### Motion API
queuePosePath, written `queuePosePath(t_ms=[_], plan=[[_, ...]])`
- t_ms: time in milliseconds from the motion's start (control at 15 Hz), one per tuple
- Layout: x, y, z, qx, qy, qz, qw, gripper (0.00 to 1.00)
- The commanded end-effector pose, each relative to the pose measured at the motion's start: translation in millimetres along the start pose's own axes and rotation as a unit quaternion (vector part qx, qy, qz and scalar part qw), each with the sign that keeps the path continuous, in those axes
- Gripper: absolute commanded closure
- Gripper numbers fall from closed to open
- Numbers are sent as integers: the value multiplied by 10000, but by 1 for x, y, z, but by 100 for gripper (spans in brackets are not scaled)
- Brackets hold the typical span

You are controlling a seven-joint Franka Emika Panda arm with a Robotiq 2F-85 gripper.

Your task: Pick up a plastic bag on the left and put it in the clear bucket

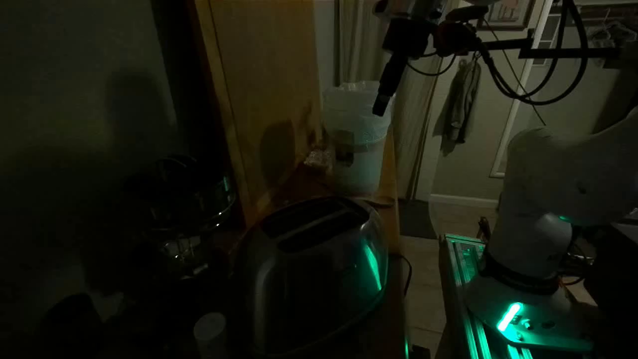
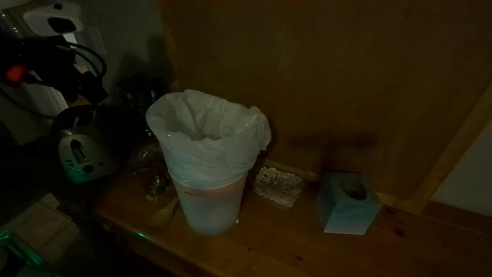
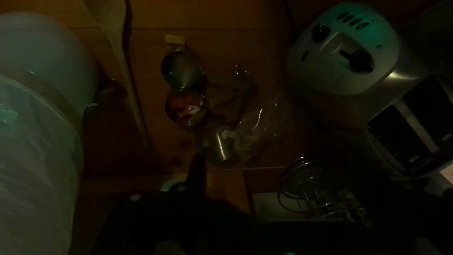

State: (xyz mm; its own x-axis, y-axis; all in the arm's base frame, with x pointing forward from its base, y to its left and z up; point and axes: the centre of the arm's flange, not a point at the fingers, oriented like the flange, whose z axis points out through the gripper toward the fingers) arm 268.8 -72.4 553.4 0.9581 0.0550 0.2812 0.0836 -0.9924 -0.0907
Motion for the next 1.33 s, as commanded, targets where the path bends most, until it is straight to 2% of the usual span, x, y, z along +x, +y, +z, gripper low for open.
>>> queuePosePath(t_ms=[0, 267, 467, 733, 867, 933, 1267], plan=[[0, 0, 0, 0, 0, 0, 10000, 0], [0, 0, 0, 0, 0, 0, 10000, 0], [16, -29, 13, -104, -33, -684, 9976, 0], [47, -79, 23, -355, 81, -1535, 9875, 0], [70, -94, 32, -316, 112, -1800, 9831, 0], [38, -88, 24, -300, 157, -1537, 9875, 0], [58, -98, 37, -297, 62, -1723, 9846, 0]])
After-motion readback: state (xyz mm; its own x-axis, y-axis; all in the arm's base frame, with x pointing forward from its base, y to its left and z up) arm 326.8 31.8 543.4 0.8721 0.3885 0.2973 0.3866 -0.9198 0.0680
